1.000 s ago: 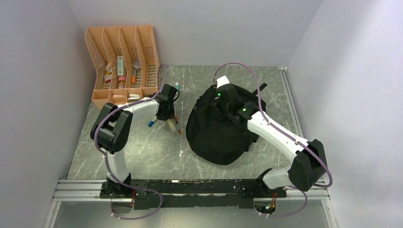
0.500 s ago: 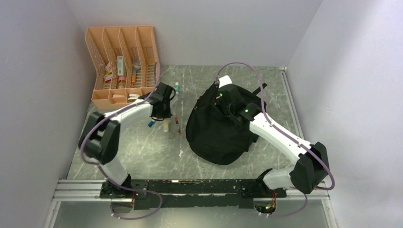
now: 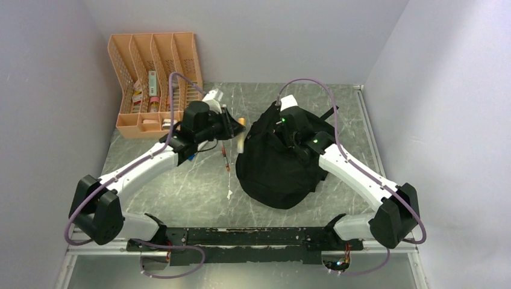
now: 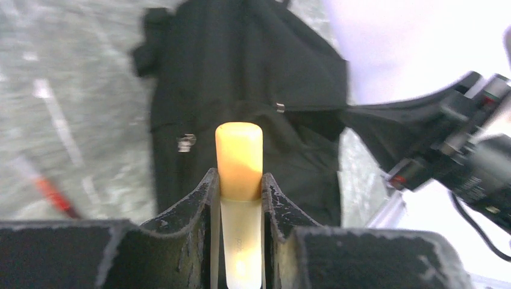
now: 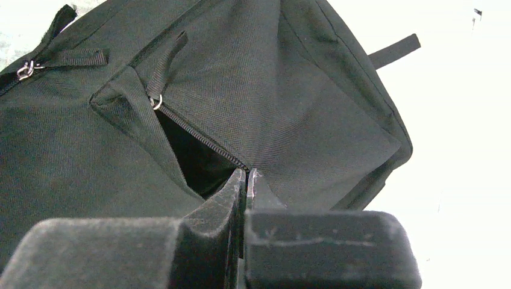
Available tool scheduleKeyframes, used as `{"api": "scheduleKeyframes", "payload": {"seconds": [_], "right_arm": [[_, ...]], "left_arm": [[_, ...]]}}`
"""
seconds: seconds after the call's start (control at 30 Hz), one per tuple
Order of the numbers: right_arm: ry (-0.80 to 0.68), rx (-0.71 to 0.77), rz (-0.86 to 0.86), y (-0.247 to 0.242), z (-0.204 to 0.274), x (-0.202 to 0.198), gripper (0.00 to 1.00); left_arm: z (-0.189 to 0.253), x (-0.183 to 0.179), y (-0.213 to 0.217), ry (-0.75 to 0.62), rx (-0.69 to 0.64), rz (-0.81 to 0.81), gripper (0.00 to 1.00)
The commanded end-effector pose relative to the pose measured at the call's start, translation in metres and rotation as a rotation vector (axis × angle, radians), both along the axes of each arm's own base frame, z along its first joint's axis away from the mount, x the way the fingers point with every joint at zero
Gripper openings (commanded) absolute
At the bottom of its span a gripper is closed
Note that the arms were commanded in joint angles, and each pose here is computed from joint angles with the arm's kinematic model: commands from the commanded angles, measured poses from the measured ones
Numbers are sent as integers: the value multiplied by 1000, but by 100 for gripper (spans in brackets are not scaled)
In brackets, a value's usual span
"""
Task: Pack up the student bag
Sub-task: Pick up the stationery from the center of the board.
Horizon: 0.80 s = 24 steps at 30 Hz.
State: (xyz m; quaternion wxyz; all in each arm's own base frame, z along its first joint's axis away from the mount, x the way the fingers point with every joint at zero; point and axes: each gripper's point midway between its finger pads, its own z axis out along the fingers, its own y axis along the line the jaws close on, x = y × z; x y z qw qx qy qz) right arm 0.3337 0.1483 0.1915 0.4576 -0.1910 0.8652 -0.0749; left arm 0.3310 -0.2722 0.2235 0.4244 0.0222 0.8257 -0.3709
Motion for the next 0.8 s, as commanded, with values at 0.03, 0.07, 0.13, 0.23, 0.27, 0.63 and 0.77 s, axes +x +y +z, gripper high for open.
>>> {"api": "scheduleKeyframes", "payload": {"seconds": [0.03,0.07,0.13,0.23,0.27,0.63,0.77], "right_arm": [[-85,110,-45,-1,26,6,0],[-85,122,-52,-1,26,6,0],[-91,158,-65,-1,30,5,0],[-97,220,-90,-1,36,6,0],[-97,240,-96,0,37,6,0],[-63,296,-100,4,40,-1,0],[-58,303,-96,4,40,-4,0]], "left_arm": [[34,-30,-72,-51,-260,-150,5],[35,-35,-82,-46,-282,-165,5],[31,-44,-99,-22,-297,-187,5],[14,-48,-114,42,-300,-152,5],[9,-48,-115,59,-308,-134,5],[-25,-39,-163,186,-366,-106,5],[-38,-36,-183,233,-374,-120,5]]}}
